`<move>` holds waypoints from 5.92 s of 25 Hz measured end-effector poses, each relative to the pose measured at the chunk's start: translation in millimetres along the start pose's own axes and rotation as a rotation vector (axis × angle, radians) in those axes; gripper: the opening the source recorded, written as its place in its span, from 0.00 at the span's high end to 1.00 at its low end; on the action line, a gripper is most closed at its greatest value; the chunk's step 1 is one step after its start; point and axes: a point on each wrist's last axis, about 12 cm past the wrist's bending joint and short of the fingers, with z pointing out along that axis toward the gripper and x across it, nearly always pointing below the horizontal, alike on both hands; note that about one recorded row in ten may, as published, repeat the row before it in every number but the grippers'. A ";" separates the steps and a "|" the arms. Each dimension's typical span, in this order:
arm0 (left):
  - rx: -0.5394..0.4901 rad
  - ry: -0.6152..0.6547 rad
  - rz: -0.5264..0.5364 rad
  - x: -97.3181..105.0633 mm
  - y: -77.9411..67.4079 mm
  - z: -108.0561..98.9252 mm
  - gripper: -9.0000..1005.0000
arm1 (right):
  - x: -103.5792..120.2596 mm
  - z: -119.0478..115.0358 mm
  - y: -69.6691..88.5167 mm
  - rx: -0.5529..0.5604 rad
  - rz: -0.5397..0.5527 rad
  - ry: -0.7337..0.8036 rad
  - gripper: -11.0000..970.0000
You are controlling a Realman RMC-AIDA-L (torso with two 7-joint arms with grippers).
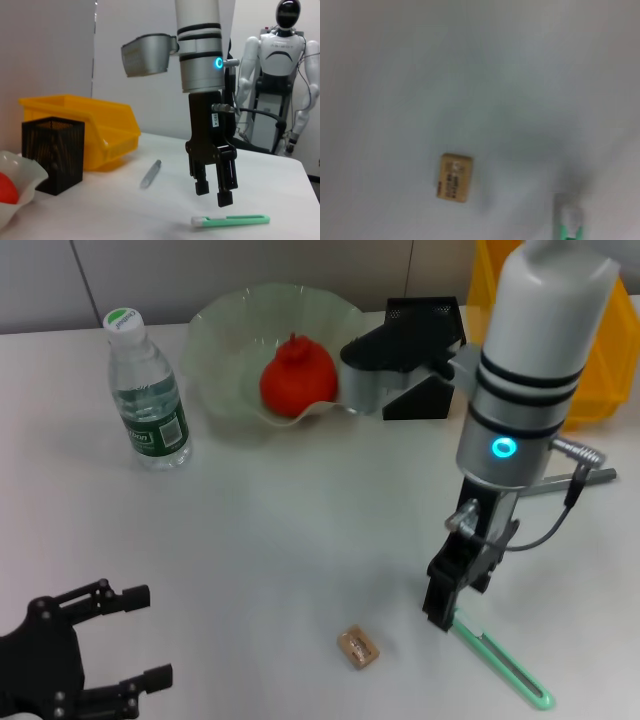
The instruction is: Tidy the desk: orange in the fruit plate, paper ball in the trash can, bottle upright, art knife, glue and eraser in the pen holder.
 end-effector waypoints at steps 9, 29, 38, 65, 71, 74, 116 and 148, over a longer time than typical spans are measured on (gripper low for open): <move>0.002 0.013 -0.009 2.5 0.0 2.6 0.19 | -6.3 16.7 10.8 0.061 -0.019 0.047 0.31; -0.010 0.020 -0.004 4.0 0.9 3.6 0.19 | -10.2 30.0 11.1 0.084 -0.027 0.036 0.33; -0.008 0.017 0.000 3.4 1.2 5.1 0.19 | -10.0 33.2 10.4 0.101 -0.034 0.040 0.57; -0.025 0.022 -0.004 5.3 1.5 4.2 0.19 | -9.9 35.1 18.8 0.095 -0.089 0.036 0.82; -0.026 0.023 -0.005 5.6 1.4 4.1 0.19 | -6.7 -8.2 1.7 0.094 -0.071 -0.098 0.81; -0.027 0.021 -0.011 6.4 1.3 4.9 0.19 | 4.6 -55.8 -19.5 0.133 -0.033 -0.280 0.81; -0.061 0.002 -0.009 5.0 6.7 14.1 0.19 | -29.5 -95.3 -103.6 0.293 -0.139 -1.015 0.75; -0.069 -0.001 -0.007 4.3 8.2 14.5 0.19 | -13.5 -59.4 -112.6 0.237 -0.014 -1.006 0.59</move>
